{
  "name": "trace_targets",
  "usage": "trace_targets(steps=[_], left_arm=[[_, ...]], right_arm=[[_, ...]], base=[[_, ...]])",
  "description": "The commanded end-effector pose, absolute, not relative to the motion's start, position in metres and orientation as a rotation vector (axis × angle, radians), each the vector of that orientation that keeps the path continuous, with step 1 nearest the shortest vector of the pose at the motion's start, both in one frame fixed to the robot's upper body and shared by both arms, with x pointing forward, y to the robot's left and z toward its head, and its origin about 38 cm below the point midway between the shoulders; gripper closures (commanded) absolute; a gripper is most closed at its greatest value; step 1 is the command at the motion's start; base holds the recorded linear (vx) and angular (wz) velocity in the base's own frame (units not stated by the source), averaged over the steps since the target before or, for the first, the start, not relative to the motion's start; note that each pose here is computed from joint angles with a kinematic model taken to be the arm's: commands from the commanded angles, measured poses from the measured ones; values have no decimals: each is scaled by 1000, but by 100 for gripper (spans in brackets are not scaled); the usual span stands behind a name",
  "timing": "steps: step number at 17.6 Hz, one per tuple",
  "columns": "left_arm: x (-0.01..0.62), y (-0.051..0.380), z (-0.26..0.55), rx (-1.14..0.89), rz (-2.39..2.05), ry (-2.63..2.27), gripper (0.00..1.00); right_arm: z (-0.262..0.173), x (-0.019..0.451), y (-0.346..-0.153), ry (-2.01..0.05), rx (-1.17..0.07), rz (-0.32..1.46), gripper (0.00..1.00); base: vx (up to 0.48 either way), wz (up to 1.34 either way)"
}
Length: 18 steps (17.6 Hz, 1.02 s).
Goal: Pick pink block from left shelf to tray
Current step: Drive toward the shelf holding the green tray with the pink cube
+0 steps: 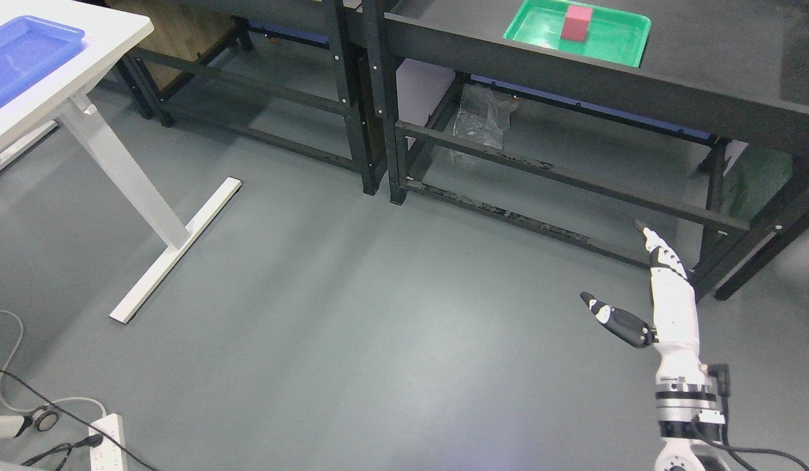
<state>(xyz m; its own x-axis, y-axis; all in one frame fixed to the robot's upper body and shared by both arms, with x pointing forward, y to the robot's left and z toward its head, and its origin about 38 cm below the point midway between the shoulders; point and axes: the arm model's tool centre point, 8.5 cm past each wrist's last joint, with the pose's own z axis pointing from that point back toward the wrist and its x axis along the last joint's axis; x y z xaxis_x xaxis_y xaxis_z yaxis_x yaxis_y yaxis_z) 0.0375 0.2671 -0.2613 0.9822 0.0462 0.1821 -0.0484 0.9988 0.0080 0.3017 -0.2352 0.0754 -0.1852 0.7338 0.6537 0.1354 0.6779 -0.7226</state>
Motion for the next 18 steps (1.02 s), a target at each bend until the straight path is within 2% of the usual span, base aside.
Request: trace_targets(steps=[1, 18], left_arm=[[31, 278, -261, 31, 45, -172, 0], [31, 278, -261, 31, 45, -174, 0]], right_arm=[[77, 303, -250, -1679, -753, 626, 0], [77, 304, -254, -1675, -743, 597, 0]], base=[[175, 15], [247, -104]])
